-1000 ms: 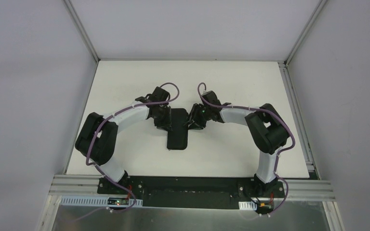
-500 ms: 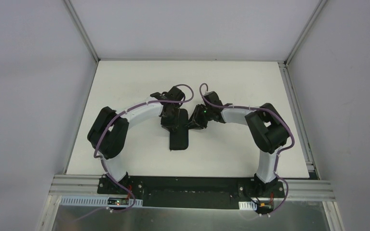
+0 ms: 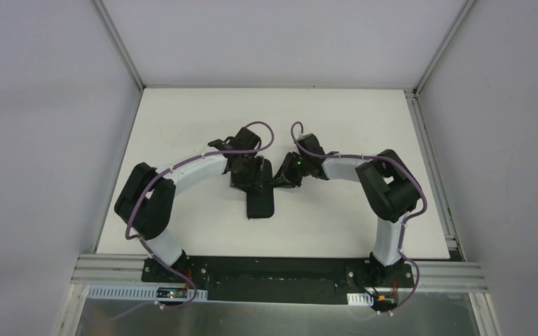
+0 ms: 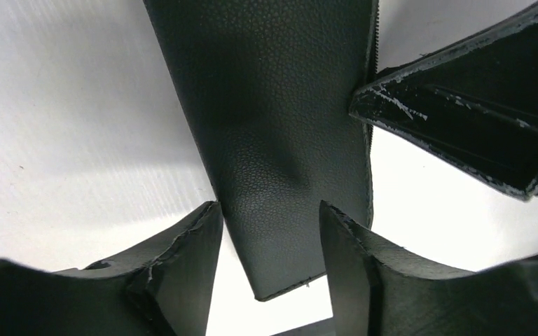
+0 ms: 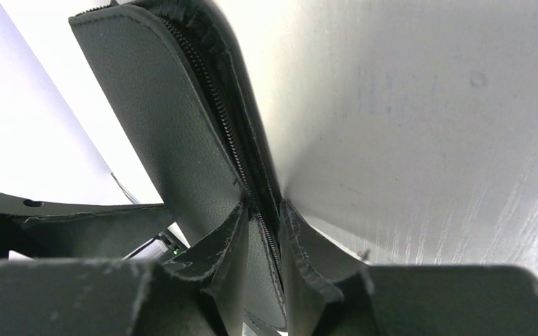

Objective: Sort the hair-cutting tools

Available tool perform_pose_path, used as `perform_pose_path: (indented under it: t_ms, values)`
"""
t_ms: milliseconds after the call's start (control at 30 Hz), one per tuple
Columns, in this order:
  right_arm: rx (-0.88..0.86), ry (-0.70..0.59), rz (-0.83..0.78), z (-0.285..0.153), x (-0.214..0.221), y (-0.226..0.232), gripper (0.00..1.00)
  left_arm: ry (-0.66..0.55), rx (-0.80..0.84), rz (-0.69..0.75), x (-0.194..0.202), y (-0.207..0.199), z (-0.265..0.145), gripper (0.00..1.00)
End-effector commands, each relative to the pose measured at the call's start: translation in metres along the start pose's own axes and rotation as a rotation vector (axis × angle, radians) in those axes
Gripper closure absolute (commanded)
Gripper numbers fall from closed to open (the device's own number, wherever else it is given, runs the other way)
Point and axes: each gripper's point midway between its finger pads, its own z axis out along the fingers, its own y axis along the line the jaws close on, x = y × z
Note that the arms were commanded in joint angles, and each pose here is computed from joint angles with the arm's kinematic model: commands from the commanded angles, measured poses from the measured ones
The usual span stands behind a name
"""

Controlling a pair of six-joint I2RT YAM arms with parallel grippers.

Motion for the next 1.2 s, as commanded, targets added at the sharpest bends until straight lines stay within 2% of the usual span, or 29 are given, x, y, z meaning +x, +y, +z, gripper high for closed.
perform_pose_path:
  t_ms: [0,133,400,633,800,1067,1167]
  values:
    - [0.352,0.080,0.065,0.021,0.041,-0.109,0.91,-0.008,0.154,-0.122,-0.003,-0.009,-0.012,0.42]
    - [0.357,0.086,0.067,0.022,0.042,-0.112,0.93,-0.004,0.188,-0.201,-0.007,0.004,-0.007,0.39]
    - [0.371,0.090,0.069,0.023,0.042,-0.117,0.94,0.025,0.226,-0.235,0.001,0.008,0.007,0.50]
    - [0.371,0.091,0.072,0.025,0.042,-0.117,0.95,0.107,0.195,-0.242,0.024,0.012,0.026,0.41]
    - [0.371,0.089,0.074,0.026,0.041,-0.117,0.95,0.139,0.160,-0.254,0.035,0.016,0.035,0.41]
    - [0.364,0.088,0.074,0.024,0.042,-0.113,0.94,0.158,0.114,-0.255,0.045,0.019,0.045,0.58]
    - [0.356,0.028,0.057,0.010,0.034,-0.103,0.92,0.156,0.077,-0.269,0.050,0.022,0.049,0.65]
